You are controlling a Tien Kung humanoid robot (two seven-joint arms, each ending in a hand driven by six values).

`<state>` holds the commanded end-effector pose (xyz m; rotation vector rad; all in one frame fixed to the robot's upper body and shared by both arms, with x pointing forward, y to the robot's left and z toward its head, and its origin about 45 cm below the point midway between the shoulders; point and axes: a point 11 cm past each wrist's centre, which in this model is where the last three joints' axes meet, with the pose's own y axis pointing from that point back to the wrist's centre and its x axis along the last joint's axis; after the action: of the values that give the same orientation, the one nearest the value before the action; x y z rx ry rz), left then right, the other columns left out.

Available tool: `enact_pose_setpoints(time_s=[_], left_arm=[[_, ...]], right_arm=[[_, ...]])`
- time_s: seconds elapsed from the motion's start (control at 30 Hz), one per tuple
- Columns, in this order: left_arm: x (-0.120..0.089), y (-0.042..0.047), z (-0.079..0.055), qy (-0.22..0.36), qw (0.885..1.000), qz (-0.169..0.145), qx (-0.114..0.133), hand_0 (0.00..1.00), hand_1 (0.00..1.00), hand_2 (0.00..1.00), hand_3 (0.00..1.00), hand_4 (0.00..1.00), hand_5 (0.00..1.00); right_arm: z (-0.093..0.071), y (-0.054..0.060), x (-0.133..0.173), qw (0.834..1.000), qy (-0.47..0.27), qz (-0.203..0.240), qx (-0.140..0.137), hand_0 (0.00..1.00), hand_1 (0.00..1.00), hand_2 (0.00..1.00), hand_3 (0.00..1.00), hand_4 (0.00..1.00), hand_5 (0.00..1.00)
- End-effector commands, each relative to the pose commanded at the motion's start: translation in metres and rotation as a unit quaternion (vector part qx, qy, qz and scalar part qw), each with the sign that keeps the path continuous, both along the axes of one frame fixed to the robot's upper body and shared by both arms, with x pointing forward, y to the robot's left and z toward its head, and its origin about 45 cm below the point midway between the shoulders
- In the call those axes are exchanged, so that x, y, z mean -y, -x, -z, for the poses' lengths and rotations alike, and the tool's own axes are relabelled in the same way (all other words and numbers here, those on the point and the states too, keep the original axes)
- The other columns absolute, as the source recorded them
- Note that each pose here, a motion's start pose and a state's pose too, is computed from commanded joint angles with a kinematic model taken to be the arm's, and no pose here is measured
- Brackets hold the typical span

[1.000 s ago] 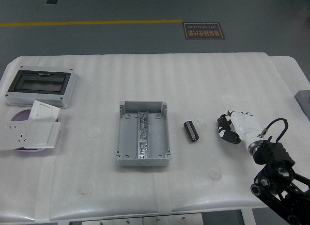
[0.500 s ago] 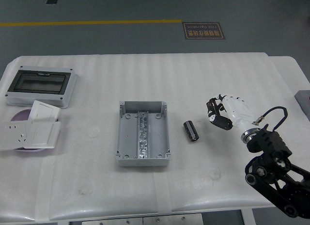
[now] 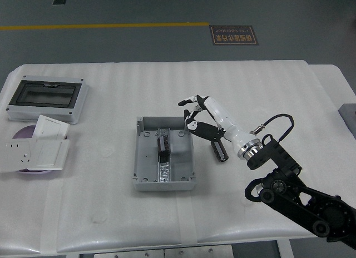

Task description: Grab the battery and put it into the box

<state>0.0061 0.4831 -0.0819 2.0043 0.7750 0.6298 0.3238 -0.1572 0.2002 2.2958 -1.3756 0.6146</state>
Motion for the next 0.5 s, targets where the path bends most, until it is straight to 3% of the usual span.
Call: enact_pose_setpoints(time_s=[0.13, 0.17, 0.33, 0.37, 0.5], left_arm=[[-0.001, 0.0005, 0.000, -0.001, 1.000, -0.001, 0.000, 0.640, 0.610, 0.563, 0.610, 0.536, 0.018], [-0.001, 0.0008, 0.000, -0.001, 1.000, -0.001, -0.001, 0.641, 0.607, 0.562, 0.607, 0.525, 0.014], [0.000, 0.0006, 0.000, 0.000, 1.000, 0.000, -0.001, 0.641, 0.607, 0.562, 0.607, 0.525, 0.014], [0.000, 0.0003, 0.000, 0.000, 1.000, 0.000, 0.000, 0.640, 0.605, 0.559, 0.604, 0.519, 0.012], [0.001, -0.0008, 0.000, 0.001, 1.000, 0.000, 0.001, 0.640, 0.605, 0.559, 0.604, 0.519, 0.012]], right_arm=[[0.010, 0.003, -0.003, 1.000, -0.008, -0.005, -0.028, 0.895, 0.604, 0.393, 0.708, 0.388, 0.247], [0.010, 0.003, -0.003, 1.000, -0.007, -0.003, -0.027, 0.998, 0.802, 0.782, 0.831, 0.604, 0.372], [0.008, -0.004, 0.015, 0.999, 0.031, 0.025, -0.006, 0.998, 0.802, 0.782, 0.831, 0.604, 0.372], [0.008, -0.006, 0.020, 0.999, 0.044, 0.032, -0.002, 0.998, 0.911, 0.881, 0.921, 0.661, 0.440], [0.009, -0.011, 0.045, 0.992, 0.115, 0.051, 0.007, 0.998, 0.911, 0.881, 0.921, 0.661, 0.440]])
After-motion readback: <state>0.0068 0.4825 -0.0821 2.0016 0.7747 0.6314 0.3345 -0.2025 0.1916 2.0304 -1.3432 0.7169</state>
